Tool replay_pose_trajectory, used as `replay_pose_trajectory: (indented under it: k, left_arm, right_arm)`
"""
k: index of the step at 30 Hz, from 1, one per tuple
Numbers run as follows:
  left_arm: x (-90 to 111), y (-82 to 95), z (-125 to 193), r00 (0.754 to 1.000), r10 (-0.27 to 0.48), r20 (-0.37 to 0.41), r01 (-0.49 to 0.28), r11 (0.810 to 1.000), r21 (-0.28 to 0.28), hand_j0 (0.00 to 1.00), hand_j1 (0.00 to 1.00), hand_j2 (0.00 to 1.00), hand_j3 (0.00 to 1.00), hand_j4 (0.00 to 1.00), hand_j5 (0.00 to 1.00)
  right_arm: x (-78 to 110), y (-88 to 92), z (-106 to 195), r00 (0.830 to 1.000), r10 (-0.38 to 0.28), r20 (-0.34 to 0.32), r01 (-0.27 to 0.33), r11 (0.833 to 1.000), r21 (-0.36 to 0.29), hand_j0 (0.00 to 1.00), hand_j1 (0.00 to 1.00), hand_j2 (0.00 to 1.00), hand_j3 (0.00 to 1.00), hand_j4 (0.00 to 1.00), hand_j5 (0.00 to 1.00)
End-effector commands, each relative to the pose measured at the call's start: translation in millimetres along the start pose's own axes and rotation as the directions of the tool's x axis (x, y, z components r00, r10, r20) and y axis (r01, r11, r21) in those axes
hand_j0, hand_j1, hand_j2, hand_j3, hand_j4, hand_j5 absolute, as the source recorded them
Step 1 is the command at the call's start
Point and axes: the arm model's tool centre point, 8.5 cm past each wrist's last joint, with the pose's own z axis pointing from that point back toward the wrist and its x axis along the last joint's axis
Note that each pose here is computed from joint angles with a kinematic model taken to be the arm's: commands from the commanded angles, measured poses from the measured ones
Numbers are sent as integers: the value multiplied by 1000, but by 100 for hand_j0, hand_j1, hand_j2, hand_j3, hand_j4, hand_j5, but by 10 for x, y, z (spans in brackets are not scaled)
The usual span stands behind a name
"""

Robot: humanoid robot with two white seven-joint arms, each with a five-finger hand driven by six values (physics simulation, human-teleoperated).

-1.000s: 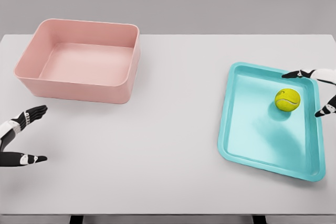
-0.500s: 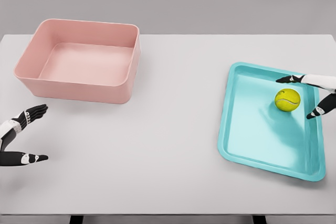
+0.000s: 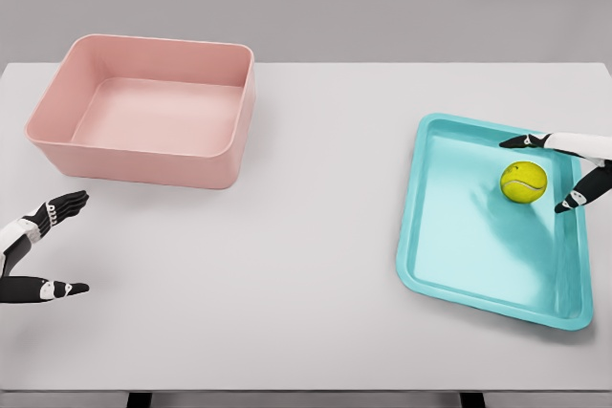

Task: Put the tennis from the blue tray into the pink basket with both arms

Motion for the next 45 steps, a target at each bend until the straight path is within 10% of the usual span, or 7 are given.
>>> replay_pose_trajectory:
  k: [1,17,36,45]
  left_arm:
    - [5,8,-1,1000,2,1,-2,1000,3,100,100,100,100,100,100]
    - [4,-22,-15,1000,12,9,-12,1000,8,100,100,100,100,100,100]
    - [11,-21,-21,1000,11,11,-12,1000,8,100,100,100,100,100,100]
    - [10,-24,-21,1000,13,12,-13,1000,9,100,100,100,100,100,100]
  right_arm:
    - [5,2,-16,1000,-5,4,5,1000,-2,100,100,100,100,100,100]
    - [29,86,-130,1000,7,5,-7,1000,28,93,93,93,93,93,93]
    - [49,92,-157,1000,14,14,-14,999,31,41,41,41,41,41,41]
    - [638,-391,-114,977,141,162,-128,988,-90,41,41,41,41,41,41]
